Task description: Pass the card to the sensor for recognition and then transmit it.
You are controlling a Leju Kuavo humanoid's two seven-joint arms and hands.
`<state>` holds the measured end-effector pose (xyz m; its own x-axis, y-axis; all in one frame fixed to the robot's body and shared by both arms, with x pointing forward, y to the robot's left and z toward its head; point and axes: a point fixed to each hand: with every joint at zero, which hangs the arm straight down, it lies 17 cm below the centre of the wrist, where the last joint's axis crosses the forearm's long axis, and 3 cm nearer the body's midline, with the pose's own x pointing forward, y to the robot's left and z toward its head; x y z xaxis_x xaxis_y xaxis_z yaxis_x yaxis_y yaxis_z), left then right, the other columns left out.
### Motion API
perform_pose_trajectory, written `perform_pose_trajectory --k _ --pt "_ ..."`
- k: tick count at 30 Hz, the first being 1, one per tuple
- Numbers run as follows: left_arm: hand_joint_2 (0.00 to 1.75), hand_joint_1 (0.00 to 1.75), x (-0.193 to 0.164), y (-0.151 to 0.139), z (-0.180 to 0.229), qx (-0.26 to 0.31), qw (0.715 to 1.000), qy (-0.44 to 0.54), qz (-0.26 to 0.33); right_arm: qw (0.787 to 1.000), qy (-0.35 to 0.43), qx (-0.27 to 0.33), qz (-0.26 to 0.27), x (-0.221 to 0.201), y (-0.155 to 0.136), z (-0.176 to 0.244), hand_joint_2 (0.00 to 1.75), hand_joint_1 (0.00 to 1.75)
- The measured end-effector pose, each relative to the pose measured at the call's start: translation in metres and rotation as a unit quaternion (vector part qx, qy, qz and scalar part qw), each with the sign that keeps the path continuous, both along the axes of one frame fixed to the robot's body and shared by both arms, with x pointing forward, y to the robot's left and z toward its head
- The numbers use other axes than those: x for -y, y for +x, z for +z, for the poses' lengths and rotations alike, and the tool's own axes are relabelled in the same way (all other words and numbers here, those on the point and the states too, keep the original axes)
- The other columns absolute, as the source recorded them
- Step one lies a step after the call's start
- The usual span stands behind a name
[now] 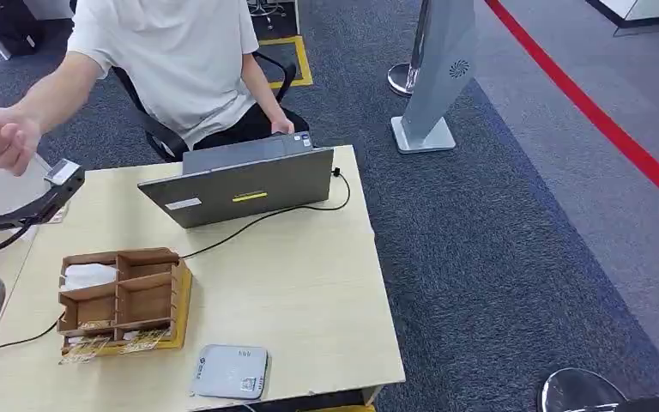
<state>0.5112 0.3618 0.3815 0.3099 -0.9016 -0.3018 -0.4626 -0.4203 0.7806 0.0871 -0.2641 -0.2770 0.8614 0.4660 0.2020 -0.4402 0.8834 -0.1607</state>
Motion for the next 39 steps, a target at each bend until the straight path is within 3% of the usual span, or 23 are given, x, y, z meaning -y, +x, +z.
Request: perform_pose_trajectory --k 7,12,21,28,31,39 --pt "1.75 0.0 0.009 -0.002 0.006 0.016 1.0 0.005 -0.024 1.0 0.005 0.013 0.01 -0.003 0.005 0.001 1.75 0.0" --pt "1.75 0.0 0.039 -0.02 0.011 0.038 0.996 0.012 -0.075 1.0 0.004 0.012 0.011 -0.003 0.005 0.001 1.75 0.0" --pt "1.75 0.0 0.121 -0.087 -0.018 0.038 0.974 0.023 -0.223 1.0 -0.004 0.014 -0.014 0.001 0.004 0.001 1.75 0.0" --pt "1.75 0.0 0.199 -0.179 -0.046 0.035 0.922 0.009 -0.386 0.999 -0.009 0.008 -0.04 0.003 -0.001 0.0 1.75 0.0" --pt "1.75 0.0 0.205 -0.2 -0.067 0.011 0.916 -0.011 -0.402 0.999 -0.012 0.009 -0.039 0.003 -0.001 0.0 1.75 0.0" --pt "1.75 0.0 0.209 -0.22 -0.127 -0.077 0.916 -0.084 -0.384 0.999 -0.012 0.011 -0.038 0.003 -0.002 0.0 1.75 0.0"
